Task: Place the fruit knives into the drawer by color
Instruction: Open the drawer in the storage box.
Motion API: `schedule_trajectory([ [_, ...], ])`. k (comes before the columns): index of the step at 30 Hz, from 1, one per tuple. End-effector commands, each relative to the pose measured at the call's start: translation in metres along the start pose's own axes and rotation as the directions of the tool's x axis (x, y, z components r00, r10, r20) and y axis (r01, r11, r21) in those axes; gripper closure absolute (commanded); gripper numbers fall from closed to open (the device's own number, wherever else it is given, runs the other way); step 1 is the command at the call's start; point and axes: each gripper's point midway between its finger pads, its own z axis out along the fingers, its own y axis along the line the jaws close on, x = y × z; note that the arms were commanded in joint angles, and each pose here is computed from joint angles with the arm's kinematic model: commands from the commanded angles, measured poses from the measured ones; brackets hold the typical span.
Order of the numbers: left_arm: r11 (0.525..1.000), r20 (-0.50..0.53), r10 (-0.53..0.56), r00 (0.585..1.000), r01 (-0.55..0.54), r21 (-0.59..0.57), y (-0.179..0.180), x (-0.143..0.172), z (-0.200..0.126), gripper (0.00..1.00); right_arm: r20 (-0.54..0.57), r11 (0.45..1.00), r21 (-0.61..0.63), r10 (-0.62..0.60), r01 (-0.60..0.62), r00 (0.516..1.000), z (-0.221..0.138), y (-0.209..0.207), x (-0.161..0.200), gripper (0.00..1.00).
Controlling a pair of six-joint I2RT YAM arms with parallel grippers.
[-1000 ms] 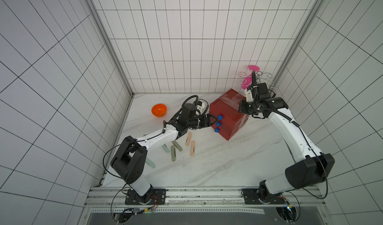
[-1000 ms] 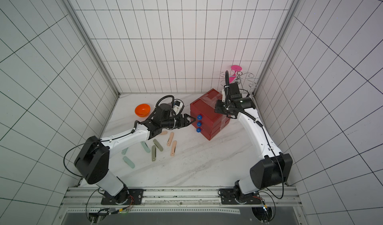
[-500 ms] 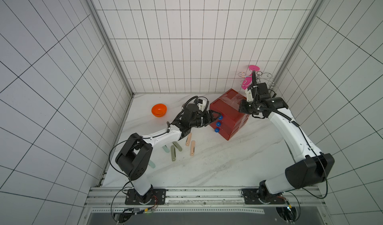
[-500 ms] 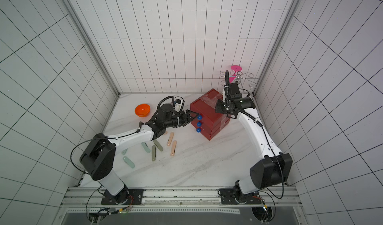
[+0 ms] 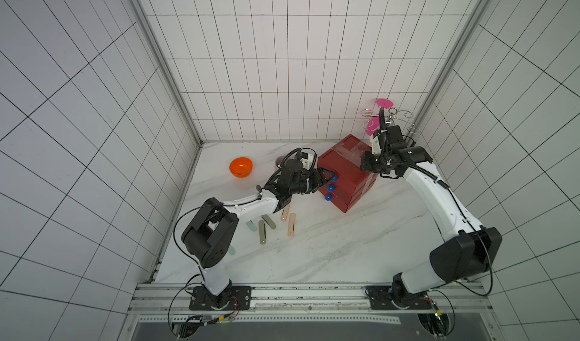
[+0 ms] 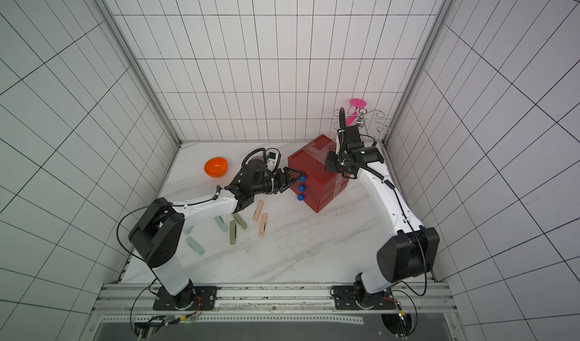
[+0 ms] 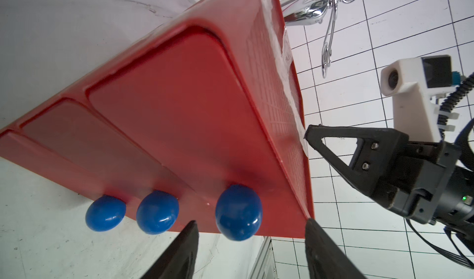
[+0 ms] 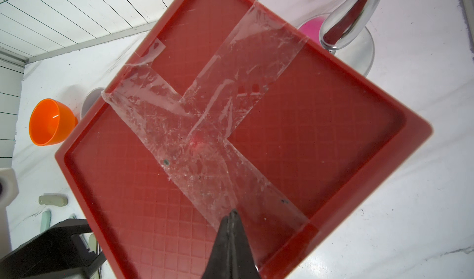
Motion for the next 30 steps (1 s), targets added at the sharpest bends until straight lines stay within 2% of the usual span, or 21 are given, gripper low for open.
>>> schedule_trajectory([
  [1, 1.0, 0.001, -0.013, 1.0, 0.013, 0.002, 0.004, 0.003, 0.005, 0.34, 0.034, 1.0, -0.014, -0.009, 0.01, 0.999, -0.006, 0.008, -0.012, 1.0],
  [30, 0.999, 0.008, -0.03, 1.0, 0.03, 0.026, -0.002, -0.002, 0.016, 0.4, -0.03, 1.0, -0.003, -0.003, 0.003, 1.0, 0.016, 0.003, 0.003, 1.0],
])
